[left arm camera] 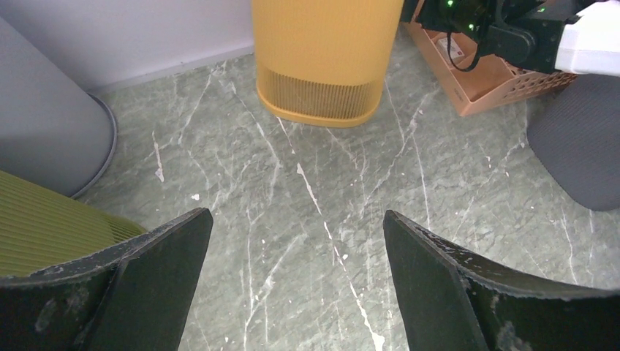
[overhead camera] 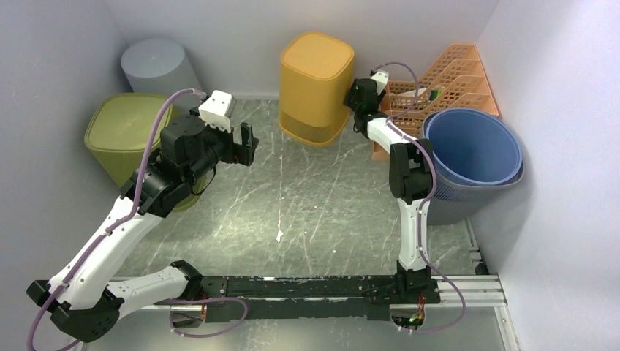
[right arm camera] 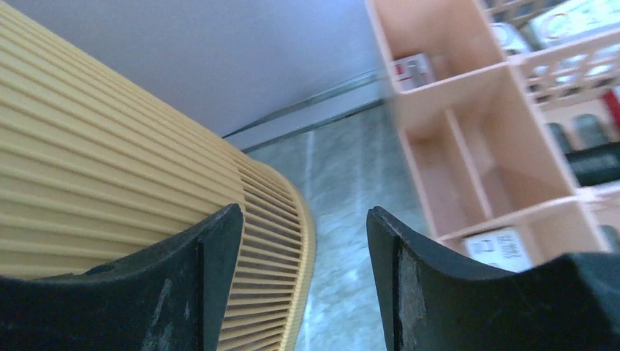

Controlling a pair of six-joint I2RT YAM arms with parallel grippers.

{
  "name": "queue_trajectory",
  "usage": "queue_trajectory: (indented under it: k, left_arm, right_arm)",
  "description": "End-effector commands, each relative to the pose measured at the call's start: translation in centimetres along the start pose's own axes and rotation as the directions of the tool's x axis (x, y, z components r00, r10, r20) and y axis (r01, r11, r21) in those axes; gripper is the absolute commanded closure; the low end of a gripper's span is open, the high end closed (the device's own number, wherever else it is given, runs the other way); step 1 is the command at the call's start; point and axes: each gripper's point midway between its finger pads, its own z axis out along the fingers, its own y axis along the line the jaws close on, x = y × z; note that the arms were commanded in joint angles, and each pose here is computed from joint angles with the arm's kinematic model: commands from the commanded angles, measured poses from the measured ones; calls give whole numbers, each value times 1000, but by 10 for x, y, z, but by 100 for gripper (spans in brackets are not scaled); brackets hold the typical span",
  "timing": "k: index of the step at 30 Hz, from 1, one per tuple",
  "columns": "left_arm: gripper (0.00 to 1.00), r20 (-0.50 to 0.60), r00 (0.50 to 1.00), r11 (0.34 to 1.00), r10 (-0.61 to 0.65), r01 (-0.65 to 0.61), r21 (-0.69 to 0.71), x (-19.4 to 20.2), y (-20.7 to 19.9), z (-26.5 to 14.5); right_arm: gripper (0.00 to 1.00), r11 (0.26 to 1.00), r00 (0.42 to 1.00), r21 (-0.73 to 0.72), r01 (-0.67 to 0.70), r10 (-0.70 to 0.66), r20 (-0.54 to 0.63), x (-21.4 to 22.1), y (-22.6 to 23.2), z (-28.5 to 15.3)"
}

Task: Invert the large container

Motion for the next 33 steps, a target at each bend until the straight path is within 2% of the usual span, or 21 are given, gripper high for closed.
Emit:
queue_trajectory:
  k: [1,8,11,17,21,24,27,30,33]
  left_arm:
    - [1,41,999,1000,-1,0,30,-16,-6,-6]
    - [1,79,997,999,10,-13,40,-38,-7,-10]
    - [1,78,997,999,11,-14,40,-36,-7,-10]
    - [1,79,997,999,11,-14,43,-33,-6,-13]
    - [1,73,997,999,17,-20,42,-32,-6,-13]
    - [1,75,997,999,14,-17,50,-32,-7,-14]
    - [1,69,998,999,9,-13,52,-30,-8,-13]
    - [1,61,998,999,4,-7,52,-27,-8,-12]
    - [1,24,1000,999,0,-1,39,-12,-7,-5]
  right_arm:
    - [36,954,1000,-299,-3,0,-10,8,82,-18]
    - [36,830,999,-558,-5,-17,-35,42,191,-56]
    - [37,795,999,-607,-20,-1,-34,50,226,-69]
    - [37,755,997,-652,-60,13,-77,78,266,-88]
    - [37,750,996,-660,-52,-5,-85,87,269,-101]
    - [37,768,999,-640,-13,-22,-47,77,260,-116]
    - [36,805,1000,-592,29,-31,8,46,241,-132]
    - [36,850,993,-513,122,-100,70,18,213,-148]
    - [36,862,976,-457,219,-190,110,-21,194,-172]
